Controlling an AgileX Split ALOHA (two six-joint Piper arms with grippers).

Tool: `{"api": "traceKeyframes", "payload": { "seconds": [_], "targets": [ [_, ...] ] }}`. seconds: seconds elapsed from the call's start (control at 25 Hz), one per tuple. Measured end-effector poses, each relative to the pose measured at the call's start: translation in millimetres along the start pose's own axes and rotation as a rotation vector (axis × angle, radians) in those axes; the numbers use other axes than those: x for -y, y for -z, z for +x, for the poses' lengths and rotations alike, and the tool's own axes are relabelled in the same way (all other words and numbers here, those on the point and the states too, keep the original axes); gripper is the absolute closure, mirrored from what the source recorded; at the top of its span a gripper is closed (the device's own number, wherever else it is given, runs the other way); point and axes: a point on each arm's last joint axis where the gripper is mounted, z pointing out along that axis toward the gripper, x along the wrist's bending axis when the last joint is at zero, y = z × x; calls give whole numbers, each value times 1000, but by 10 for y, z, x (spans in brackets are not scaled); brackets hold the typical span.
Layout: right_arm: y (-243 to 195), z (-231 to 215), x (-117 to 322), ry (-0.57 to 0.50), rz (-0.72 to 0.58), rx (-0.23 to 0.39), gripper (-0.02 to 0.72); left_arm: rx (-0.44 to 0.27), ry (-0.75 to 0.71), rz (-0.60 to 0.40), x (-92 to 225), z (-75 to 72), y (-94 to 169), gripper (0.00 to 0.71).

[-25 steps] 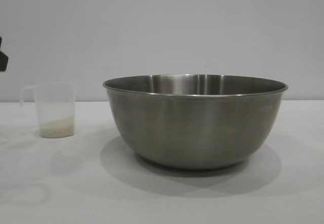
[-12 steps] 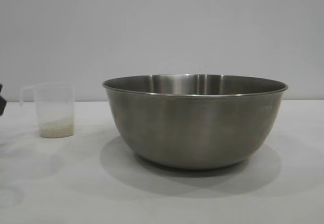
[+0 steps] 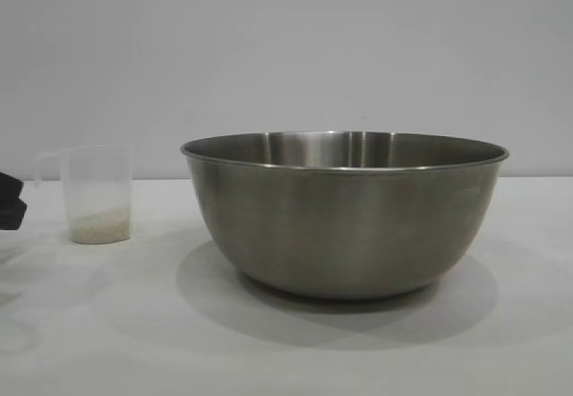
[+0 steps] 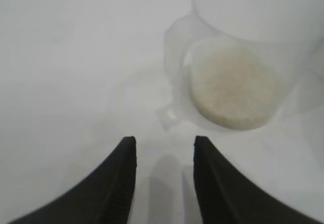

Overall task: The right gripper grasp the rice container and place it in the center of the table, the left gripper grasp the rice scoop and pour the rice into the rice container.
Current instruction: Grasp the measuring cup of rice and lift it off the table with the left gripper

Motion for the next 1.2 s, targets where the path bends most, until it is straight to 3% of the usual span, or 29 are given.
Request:
{"api": "traceKeyframes", "payload": {
  "seconds": [0.6,0.64,0.72,0.76,0.92,1.2],
  "targets": [
    [0,0,0,0,0,0,484,-19,6,-64,-116,21,-245,443],
    [0,0,0,0,0,0,484,-19,6,-68,-126,21,-254,486],
    [0,0,0,0,0,0,484,-19,6,-78,-149,22,-275,505],
    [0,0,0,0,0,0,484,-19,6,-85,-164,22,-288,568],
    [0,0,0,0,0,0,484,-20,6,-107,-217,24,-333,710],
    [0,0,0,0,0,0,484,-20,6,-112,-227,25,-348,710]
  ]
}}
